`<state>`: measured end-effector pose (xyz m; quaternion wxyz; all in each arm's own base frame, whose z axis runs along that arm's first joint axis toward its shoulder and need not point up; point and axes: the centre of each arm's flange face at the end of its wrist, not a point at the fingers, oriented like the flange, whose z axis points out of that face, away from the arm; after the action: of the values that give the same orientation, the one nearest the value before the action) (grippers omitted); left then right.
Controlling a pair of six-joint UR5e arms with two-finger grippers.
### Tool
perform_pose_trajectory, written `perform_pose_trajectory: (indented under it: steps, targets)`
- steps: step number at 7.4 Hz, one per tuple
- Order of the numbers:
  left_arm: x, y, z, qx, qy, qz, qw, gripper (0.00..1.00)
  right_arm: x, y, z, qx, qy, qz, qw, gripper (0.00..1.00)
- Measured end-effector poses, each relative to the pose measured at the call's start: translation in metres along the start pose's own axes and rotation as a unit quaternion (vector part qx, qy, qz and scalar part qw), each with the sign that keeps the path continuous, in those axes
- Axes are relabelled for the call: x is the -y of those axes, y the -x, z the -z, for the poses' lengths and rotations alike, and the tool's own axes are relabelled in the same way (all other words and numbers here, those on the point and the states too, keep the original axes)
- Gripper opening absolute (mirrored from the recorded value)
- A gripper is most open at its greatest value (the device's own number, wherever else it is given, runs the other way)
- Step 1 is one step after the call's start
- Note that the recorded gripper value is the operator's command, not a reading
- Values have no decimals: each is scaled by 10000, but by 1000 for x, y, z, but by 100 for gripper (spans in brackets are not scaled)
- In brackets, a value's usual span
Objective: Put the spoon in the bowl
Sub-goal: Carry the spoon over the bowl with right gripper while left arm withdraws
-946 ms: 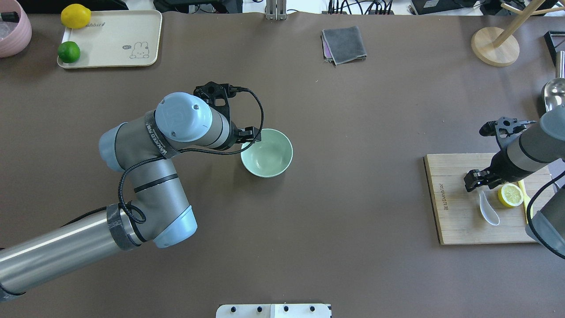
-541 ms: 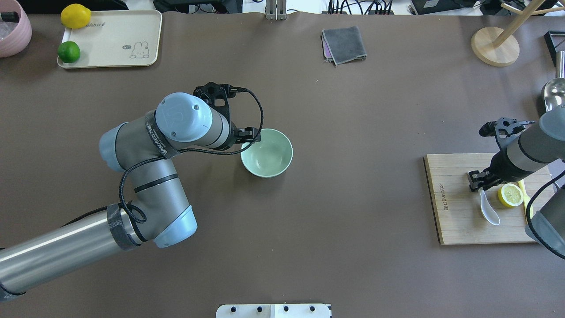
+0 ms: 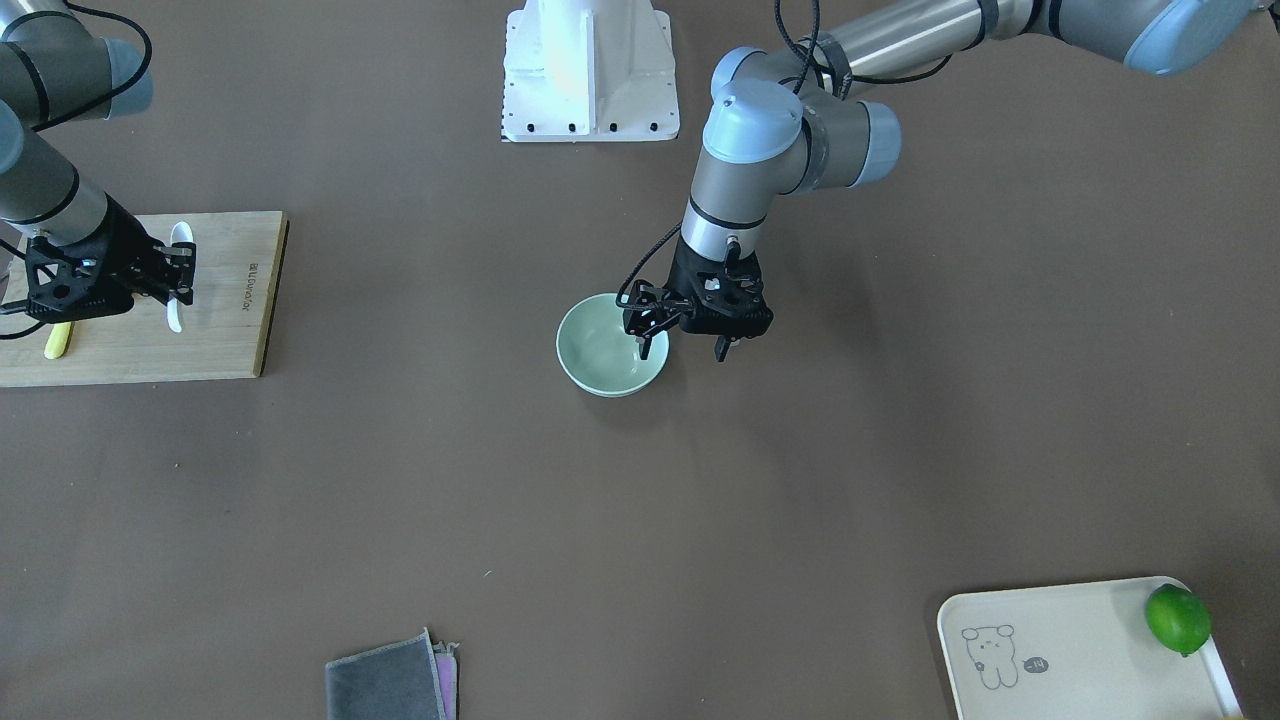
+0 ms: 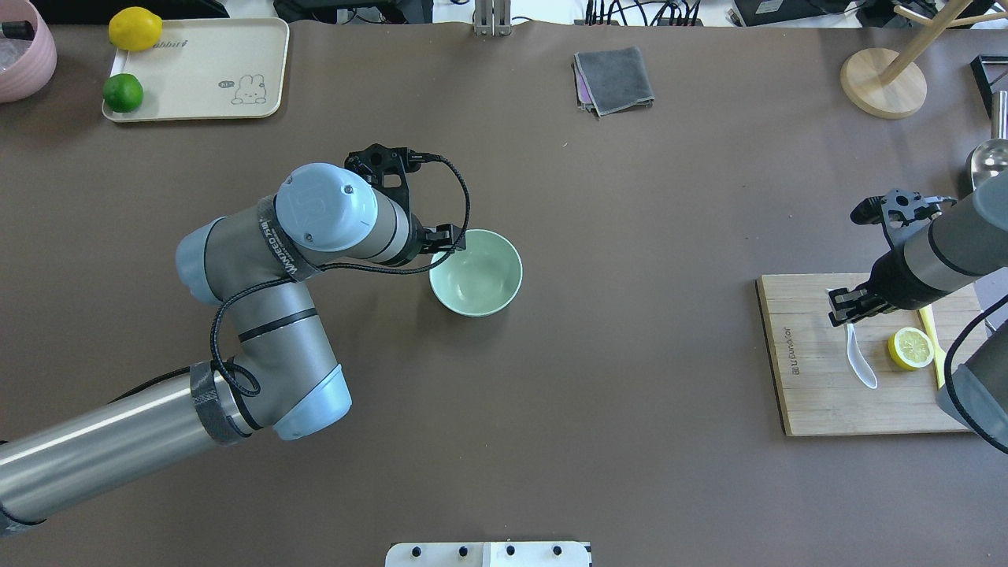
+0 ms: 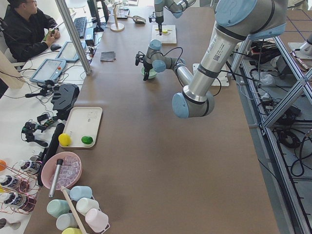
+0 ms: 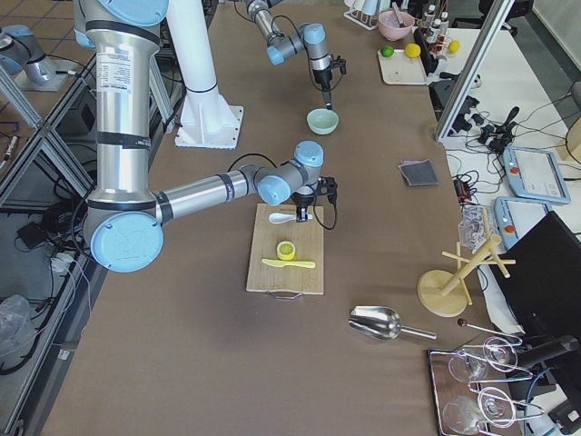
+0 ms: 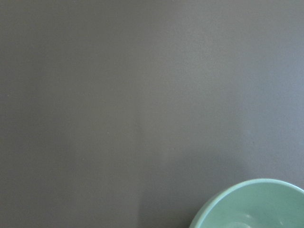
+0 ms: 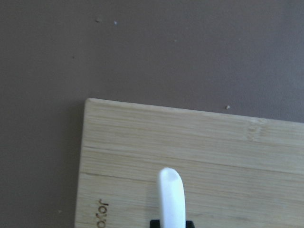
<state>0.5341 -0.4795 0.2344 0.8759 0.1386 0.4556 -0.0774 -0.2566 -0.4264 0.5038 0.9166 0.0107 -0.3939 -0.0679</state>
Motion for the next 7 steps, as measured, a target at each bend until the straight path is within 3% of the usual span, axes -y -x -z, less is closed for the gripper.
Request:
perform_pose_trajectory:
  steps: [2,5,7]
  targets:
    - [28,23,18,9,-143,-93,9999,98,38,41,35,86,-160,-46,9998,0]
    - [81,77,52,602,-10,-810,9949,98,95,138,84,117,-225,-183,9995,0]
    - [94,144,61,944,23,-1131,9891,98,118,210,96,244,-345,-373,9984,0]
